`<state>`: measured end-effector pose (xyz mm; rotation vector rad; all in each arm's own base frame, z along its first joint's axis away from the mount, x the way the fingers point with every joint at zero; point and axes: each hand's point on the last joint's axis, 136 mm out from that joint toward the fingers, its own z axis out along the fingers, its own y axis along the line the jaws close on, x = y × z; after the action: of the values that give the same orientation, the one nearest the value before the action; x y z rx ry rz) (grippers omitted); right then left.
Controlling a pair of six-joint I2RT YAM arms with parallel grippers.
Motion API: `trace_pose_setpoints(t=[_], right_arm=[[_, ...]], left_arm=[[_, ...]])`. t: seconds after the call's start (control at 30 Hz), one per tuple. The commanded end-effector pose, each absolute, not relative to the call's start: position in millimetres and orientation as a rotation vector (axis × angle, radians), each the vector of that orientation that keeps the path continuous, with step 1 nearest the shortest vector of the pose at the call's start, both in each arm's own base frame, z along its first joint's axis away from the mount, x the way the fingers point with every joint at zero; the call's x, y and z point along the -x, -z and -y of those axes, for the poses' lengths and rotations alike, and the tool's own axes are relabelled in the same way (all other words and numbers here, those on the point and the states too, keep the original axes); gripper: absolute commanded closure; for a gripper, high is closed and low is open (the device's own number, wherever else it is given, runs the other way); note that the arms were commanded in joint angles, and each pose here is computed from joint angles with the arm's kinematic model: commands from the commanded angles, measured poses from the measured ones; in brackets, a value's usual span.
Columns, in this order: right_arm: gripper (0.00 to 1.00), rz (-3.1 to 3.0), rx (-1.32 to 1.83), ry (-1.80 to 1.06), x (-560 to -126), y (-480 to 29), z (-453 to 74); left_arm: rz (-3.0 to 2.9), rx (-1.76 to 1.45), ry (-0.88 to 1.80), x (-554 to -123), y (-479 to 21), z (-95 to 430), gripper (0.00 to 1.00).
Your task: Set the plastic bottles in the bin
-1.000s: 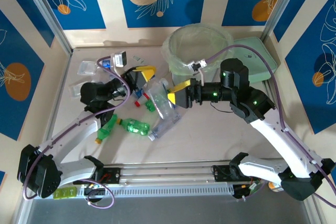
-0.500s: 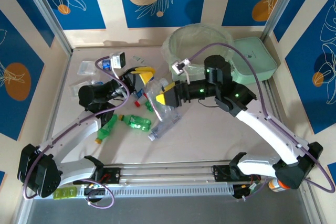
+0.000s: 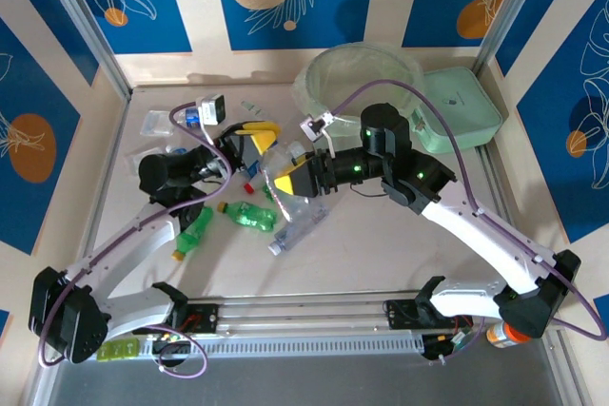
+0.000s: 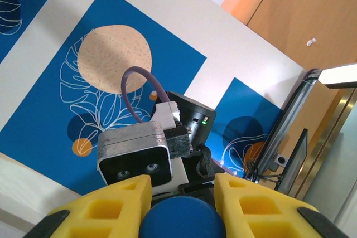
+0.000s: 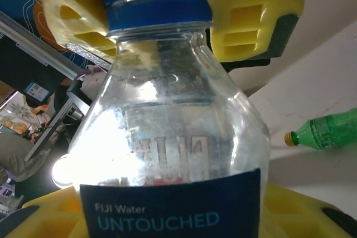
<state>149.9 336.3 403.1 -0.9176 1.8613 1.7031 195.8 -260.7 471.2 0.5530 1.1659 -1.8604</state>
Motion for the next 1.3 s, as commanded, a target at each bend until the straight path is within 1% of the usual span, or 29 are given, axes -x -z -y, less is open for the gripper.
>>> trace_pose_setpoints(t=[0.0,0.03,0.07,0.1,0.2,0.27,0.33,0.47,0.57,0.67,0.8,0.93,1.07,1.27], right_arm=[[0.56,-1.798,0.923,-1.722,-143,-416,-335],[0.56,-1.800,0.912,-1.713,-145,-416,-333],[0.56,-1.804,0.902,-1.703,-147,-416,-331],[0.56,-1.811,0.891,-1.688,-150,-415,-328],[0.57,-1.848,0.852,-1.586,-161,-412,-319],[0.57,-1.887,0.800,-1.468,-176,-408,-309],[0.58,-1.952,0.703,-1.344,-201,-404,-294],[0.62,-2.087,0.473,-1.046,-266,-396,-252],[0.63,-2.103,0.361,-0.867,-311,-397,-224],[0.63,-2.101,0.262,-0.733,-356,-398,-199],[0.62,-2.113,0.169,-0.578,-409,-392,-174],[0.62,-2.165,0.135,-0.491,-451,-377,-164],[0.62,-2.264,0.117,-0.416,-476,-349,-162],[0.62,-2.453,0.141,-0.311,-483,-295,-166]], left_arm=[[-1.093,-0.655,1.836,-176,-488,258,0.53],[-1.091,-0.654,1.828,-175,-488,256,0.42],[-1.094,-0.645,1.813,-175,-488,253,0.33],[-1.108,-0.631,1.794,-176,-487,251,0.28],[-1.185,-0.544,1.646,-184,-475,240,0.18],[-1.259,-0.476,1.470,-189,-464,226,0.12],[-1.361,-0.402,1.281,-200,-450,210,0.12],[-1.666,-0.268,0.921,-226,-397,177,0.14],[-1.817,-0.240,0.757,-234,-360,161,0.16],[-1.871,-0.283,0.701,-231,-340,158,0.17],[-1.885,-0.342,0.669,-226,-328,157,0.17],[-1.897,-0.368,0.643,-226,-317,157,0.17],[-1.886,-0.379,0.653,-226,-314,160,0.17],[-1.875,-0.386,0.646,-225,-309,160,0.17]])
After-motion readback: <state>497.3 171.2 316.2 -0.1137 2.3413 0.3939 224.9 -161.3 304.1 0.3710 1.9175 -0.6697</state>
